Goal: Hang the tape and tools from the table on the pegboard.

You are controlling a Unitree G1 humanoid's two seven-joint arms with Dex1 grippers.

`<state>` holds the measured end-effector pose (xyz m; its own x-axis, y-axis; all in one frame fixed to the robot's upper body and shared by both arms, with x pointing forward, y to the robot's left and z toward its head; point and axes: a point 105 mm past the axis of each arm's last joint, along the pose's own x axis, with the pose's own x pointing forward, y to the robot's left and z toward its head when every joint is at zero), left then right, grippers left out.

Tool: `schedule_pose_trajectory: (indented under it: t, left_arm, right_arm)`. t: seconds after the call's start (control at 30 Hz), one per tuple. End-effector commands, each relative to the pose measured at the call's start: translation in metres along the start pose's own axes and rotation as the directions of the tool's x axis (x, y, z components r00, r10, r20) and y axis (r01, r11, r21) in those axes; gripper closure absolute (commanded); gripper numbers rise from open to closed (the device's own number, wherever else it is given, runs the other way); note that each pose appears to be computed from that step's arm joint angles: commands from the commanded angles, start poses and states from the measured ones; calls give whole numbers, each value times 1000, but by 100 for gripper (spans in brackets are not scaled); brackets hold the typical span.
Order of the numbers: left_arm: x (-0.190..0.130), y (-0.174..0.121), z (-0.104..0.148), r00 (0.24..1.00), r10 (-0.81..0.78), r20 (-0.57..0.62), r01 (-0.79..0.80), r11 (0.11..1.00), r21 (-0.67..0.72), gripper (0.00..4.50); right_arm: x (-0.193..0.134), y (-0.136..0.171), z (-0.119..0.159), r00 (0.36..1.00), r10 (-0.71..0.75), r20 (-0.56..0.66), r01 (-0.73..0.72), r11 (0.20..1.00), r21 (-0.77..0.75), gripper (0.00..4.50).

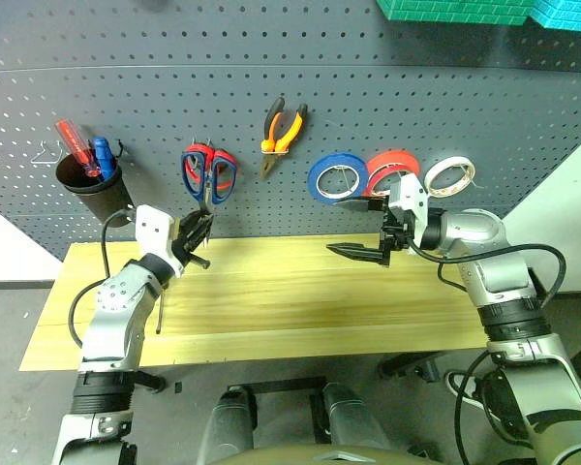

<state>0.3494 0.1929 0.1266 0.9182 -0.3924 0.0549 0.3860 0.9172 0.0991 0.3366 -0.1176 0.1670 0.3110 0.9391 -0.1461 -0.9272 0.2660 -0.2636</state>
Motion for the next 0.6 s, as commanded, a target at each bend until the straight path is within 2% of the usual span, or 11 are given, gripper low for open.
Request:
schedule_pose_trajectory:
  t: [0.03,0.33,0.37,0.47,0.6]
  left_arm:
    - [13,3,12,999,19,29,-19,1000,4,386]
    - [32,8,11,999,23,30,-23,1000,11,386]
    - [32,8,10,999,23,29,-24,1000,13,336]
    - [29,5,10,999,22,35,-22,1000,6,271]
    - [21,0,12,999,7,52,-9,1000,24,140]
  right_arm:
    - [-2,1,9,1000,-5,12,6,999,-41,0]
    - [-1,0,9,1000,-8,9,9,999,-42,0]
    - [-1,0,9,1000,-8,8,9,999,-43,0]
    - [-1,0,9,1000,-10,5,10,999,-47,0]
    - [-1,-1,7,1000,-12,1,12,999,-50,0]
